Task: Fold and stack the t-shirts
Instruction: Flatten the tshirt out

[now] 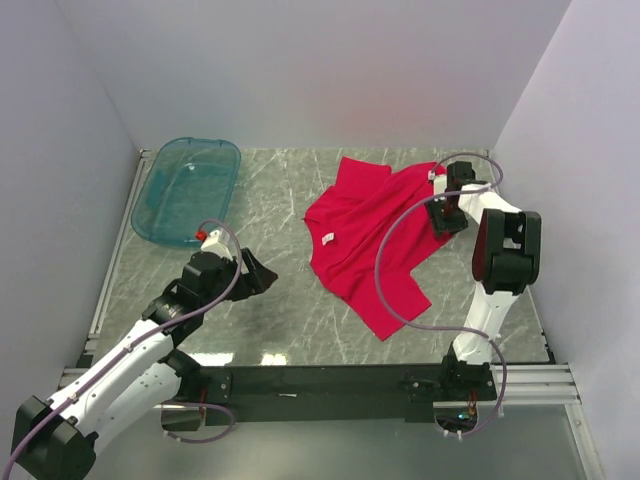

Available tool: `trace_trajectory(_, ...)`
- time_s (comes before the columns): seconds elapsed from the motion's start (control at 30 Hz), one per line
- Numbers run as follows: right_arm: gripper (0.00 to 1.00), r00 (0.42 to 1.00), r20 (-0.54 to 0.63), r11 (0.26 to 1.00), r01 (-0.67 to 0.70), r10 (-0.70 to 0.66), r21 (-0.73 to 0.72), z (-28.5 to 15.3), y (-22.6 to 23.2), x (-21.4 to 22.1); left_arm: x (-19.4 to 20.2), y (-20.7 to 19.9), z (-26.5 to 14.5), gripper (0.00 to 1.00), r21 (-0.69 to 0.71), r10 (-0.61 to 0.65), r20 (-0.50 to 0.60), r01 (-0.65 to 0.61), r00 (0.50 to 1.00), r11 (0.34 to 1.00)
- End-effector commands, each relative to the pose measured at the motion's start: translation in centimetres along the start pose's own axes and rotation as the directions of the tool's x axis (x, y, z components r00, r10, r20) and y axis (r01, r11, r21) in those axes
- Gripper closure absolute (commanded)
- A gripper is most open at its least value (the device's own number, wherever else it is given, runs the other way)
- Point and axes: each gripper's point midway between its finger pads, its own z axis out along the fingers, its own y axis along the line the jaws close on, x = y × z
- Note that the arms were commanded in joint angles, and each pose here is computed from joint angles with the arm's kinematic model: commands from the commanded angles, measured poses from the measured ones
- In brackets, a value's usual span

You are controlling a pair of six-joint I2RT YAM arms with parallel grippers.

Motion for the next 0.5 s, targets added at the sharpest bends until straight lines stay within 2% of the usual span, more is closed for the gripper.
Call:
trace_trajectory(0.0,0.48,1.0,0.014,1.0,-0.026,0.026,0.0,-0.7,-0.2,-1.5,-0.4,-1.1,-0.1,0.19,0.06,-0.012,0.021,0.011,1.0,0.998)
trace_trajectory(0.1,0.69,1.0,-0.024,1.0,-0.014,0.014,-0.02,-0.4,0.1,-0.5,-0.1,-0.9,-0.1,0.19,0.06,-0.015,0.016,0.014,1.0,0.998)
trace_trajectory(0.13,0.8,0.999,-0.044,0.999,-0.01,0.009,-0.035,-0.3,0.4,0.2,-0.1,-0.9,-0.1,0.19,0.062,-0.017,0.016,0.016,1.0,0.998)
trace_trajectory(0.23,1.0,0.998,-0.07,0.998,-0.003,-0.001,-0.06,-0.8,0.8,2.1,0.1,-0.9,0.0,0.19,0.067,-0.014,0.01,0.014,1.0,0.998)
trace_trajectory(0.33,1.0,0.996,-0.085,0.996,0.028,-0.036,-0.086,-2.4,1.5,4.5,0.2,-0.8,0.1,0.19,0.061,-0.01,0.007,0.01,1.0,0.998)
trace_trajectory(0.37,1.0,0.997,-0.048,0.995,0.06,-0.064,-0.077,-4.1,1.4,4.5,0.1,-0.8,0.0,0.19,0.062,-0.009,0.012,0.008,1.0,0.998)
trace_trajectory(0.43,1.0,0.991,-0.083,0.99,0.092,-0.101,-0.104,-5.2,2.6,7.7,0.2,-0.7,0.1,0.19,0.058,-0.004,0.008,0.004,1.0,0.998)
trace_trajectory(0.47,1.0,0.99,-0.045,0.987,0.132,-0.136,-0.087,-7.1,2.5,8.0,0.1,-0.8,0.2,0.19,0.063,-0.002,0.011,0.002,1.0,0.998)
